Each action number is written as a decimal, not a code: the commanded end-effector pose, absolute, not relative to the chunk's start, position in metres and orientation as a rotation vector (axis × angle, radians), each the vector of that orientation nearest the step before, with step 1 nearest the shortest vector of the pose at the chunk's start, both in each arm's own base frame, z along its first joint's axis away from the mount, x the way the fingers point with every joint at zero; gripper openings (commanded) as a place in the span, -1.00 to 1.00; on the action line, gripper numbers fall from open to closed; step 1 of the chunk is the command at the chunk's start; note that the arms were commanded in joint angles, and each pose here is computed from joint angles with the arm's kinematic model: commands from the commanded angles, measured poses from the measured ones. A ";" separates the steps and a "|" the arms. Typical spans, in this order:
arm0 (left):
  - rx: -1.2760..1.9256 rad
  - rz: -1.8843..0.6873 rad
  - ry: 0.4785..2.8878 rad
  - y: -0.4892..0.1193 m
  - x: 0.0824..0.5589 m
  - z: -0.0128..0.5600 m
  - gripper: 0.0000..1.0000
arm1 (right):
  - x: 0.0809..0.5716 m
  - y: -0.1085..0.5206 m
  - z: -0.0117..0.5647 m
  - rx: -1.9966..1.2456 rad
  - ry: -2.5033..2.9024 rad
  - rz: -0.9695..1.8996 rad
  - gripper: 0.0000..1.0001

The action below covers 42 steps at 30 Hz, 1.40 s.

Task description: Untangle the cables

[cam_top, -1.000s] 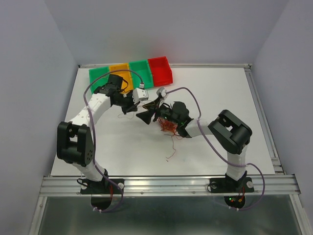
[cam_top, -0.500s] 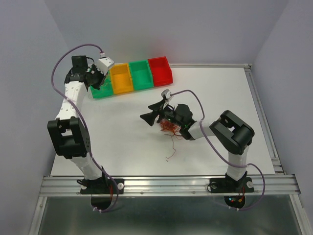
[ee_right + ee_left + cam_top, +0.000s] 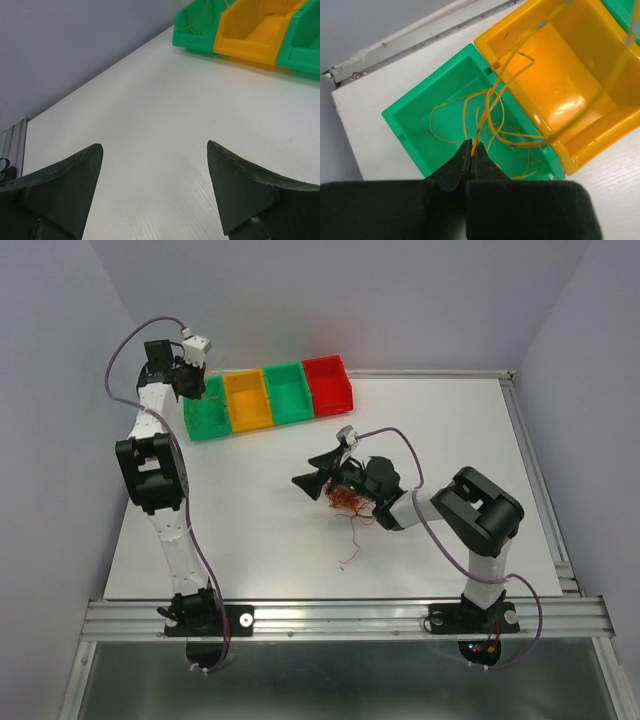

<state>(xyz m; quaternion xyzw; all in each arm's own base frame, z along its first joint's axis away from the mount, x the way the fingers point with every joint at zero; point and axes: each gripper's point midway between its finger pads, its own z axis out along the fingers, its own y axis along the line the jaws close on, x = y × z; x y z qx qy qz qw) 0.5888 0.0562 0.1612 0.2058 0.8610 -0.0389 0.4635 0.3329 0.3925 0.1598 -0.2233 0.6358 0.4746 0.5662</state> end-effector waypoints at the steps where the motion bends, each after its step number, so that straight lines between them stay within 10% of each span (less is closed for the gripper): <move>1: 0.364 -0.174 2.080 0.053 0.613 0.171 -1.00 | 0.331 0.382 0.189 -0.502 1.387 1.125 0.78; 20: 0.116 0.009 2.302 0.088 0.625 0.073 -1.00 | 0.327 0.372 0.175 -0.475 1.398 1.188 0.77; 29: 0.178 0.107 2.214 0.089 0.608 0.140 -0.75 | 0.387 0.369 0.180 -0.332 1.488 1.112 0.69; 35: 0.207 0.124 2.202 0.085 0.600 0.154 -0.12 | 0.438 0.387 0.156 -0.316 1.641 0.973 0.74; 42: 0.213 0.128 2.188 0.085 0.597 0.167 -0.02 | 0.485 0.383 0.150 -0.241 1.728 0.770 0.71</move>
